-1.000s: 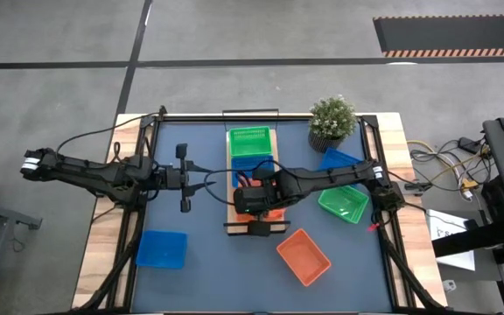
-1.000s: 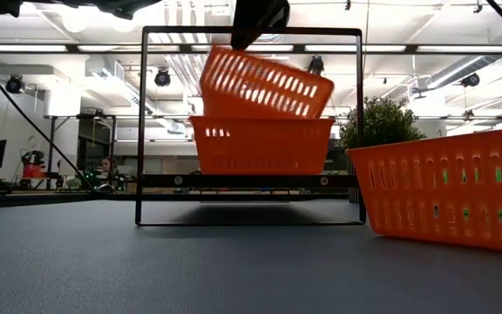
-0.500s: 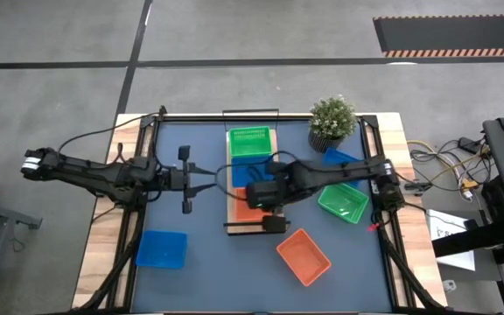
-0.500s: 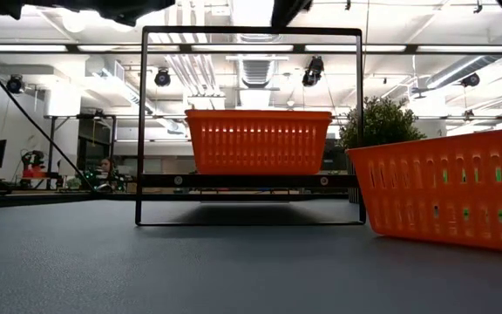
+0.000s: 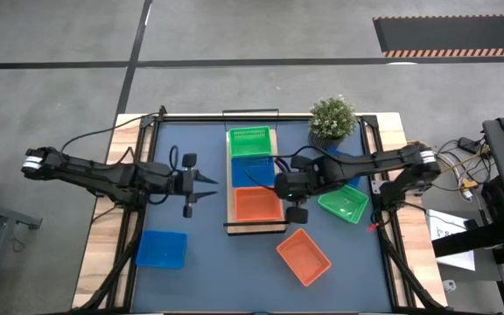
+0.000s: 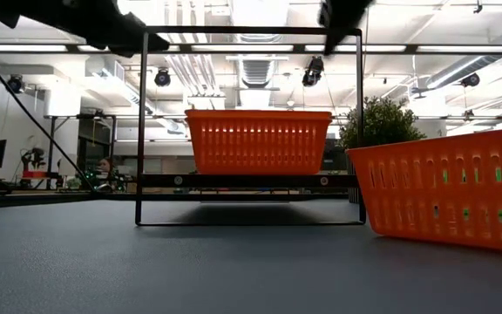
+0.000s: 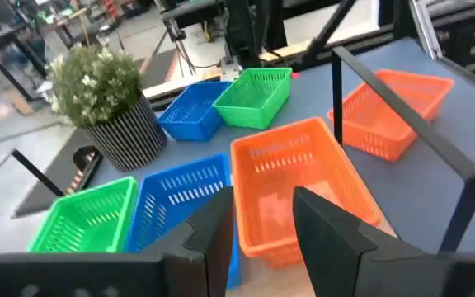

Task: Stack baskets on shelf by color
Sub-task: Stack the right orange bin on top of the orange bin on the shelf

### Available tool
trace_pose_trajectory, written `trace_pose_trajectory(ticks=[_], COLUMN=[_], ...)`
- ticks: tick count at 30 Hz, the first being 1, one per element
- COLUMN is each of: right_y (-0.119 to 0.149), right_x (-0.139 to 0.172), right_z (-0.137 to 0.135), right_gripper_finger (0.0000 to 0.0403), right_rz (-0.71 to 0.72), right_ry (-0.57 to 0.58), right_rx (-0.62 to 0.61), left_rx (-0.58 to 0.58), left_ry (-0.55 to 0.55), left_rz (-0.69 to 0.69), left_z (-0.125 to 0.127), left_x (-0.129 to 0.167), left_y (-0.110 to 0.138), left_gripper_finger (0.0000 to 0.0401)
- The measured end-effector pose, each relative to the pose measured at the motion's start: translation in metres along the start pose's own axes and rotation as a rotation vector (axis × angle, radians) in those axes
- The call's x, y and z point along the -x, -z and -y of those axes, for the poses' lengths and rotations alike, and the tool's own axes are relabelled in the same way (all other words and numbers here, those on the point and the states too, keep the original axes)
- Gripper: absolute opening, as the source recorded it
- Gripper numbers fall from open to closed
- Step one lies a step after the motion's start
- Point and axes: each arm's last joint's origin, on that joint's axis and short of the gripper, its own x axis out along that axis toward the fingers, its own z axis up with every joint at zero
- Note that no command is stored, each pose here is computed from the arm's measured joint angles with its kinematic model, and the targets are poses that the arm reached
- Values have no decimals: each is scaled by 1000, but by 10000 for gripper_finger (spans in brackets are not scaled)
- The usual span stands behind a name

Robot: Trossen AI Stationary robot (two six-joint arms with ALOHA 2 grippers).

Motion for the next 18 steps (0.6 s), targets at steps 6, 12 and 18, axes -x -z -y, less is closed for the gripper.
trace_pose_trajectory(ticks=[6, 12, 18], right_y=[41, 58, 57], right_x=[-33, -73, -100], right_z=[16, 26, 31], right_gripper_finger=[9, 9, 9], right_rz=[-10, 32, 105], right_ry=[-5, -51, -139], right_rx=[-100, -122, -86], left_rx=[172, 296, 355], left_ry=[15, 22, 44], left_rz=[-108, -272, -373], left_z=[4, 12, 20], left_x=[-5, -22, -41], left_y=[11, 29, 41], left_gripper_finger=[73, 9, 5])
